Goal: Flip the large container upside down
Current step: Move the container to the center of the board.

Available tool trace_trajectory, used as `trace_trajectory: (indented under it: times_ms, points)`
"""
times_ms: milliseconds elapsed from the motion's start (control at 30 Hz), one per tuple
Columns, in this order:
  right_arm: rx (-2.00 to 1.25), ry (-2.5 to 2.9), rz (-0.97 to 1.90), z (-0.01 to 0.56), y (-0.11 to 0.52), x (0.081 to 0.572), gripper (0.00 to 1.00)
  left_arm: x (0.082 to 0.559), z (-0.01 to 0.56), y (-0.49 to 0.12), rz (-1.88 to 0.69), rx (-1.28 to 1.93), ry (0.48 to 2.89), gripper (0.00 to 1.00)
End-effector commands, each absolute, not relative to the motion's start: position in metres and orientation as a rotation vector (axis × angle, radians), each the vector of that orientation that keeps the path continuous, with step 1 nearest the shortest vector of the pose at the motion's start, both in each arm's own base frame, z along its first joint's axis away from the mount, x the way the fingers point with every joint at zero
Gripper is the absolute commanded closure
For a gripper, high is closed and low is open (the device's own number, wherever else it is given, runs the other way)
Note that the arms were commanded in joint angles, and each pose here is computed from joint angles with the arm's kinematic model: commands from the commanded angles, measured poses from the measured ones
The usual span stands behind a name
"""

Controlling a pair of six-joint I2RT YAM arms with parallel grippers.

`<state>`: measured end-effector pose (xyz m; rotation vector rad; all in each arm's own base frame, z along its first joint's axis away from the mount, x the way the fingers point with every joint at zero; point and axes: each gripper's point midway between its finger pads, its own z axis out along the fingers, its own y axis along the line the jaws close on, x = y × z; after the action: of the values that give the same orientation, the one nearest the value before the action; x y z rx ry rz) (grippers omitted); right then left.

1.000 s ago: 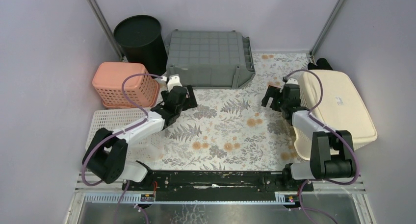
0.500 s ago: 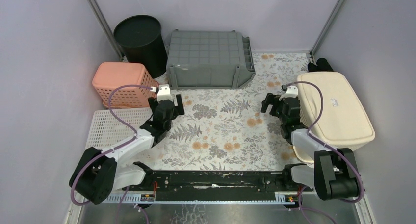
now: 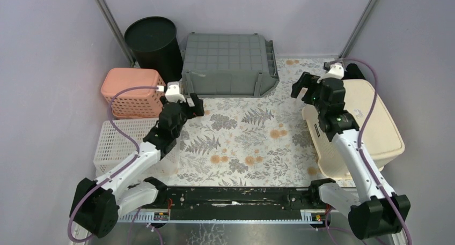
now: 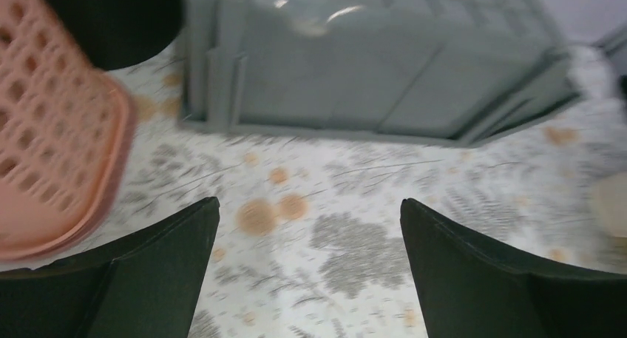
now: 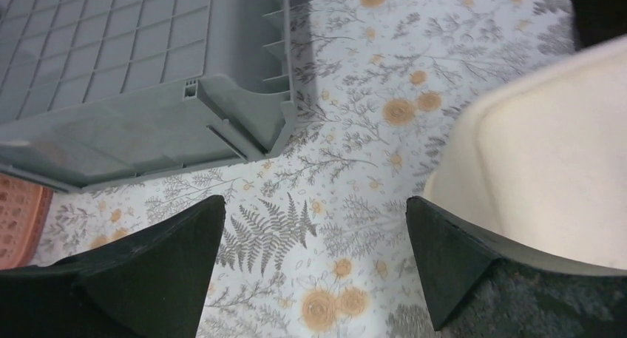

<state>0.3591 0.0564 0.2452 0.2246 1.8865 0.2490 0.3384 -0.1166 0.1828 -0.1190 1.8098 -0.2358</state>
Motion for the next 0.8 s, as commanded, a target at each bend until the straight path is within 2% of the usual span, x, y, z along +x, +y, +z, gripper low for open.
trace_trajectory:
  times_ms: [0,200,300,400,433,500,667,767]
  points:
    - [0.428,2.105,0.059,0.238,0.022,0.301,0.01,0.335,0.223,-0.160,-0.514,-0.082,1.823,0.00]
    - [0.597,2.054,-0.149,0.282,-0.018,0.273,0.00,0.324,0.244,-0.183,-0.697,-0.087,1.849,0.00]
    - [0.568,2.063,-0.185,0.282,-0.020,0.283,0.16,0.324,0.238,-0.189,-0.696,-0.069,1.914,0.00]
    - [0.571,2.131,-0.190,0.269,-0.019,0.306,0.45,0.322,0.235,-0.193,-0.704,-0.039,1.937,0.00]
    - [0.577,2.158,-0.176,0.264,-0.019,0.314,0.49,0.321,0.234,-0.194,-0.705,-0.037,1.941,0.00]
    - [0.598,2.201,-0.156,0.254,-0.021,0.328,0.50,0.320,0.231,-0.194,-0.708,-0.040,1.950,0.00]
    - [0.618,2.227,-0.199,0.238,-0.034,0.356,0.39,0.320,0.225,-0.201,-0.736,-0.035,1.986,0.00]
    - [0.639,2.249,-0.181,0.225,-0.040,0.369,0.37,0.321,0.221,-0.206,-0.758,-0.024,2.006,0.00]
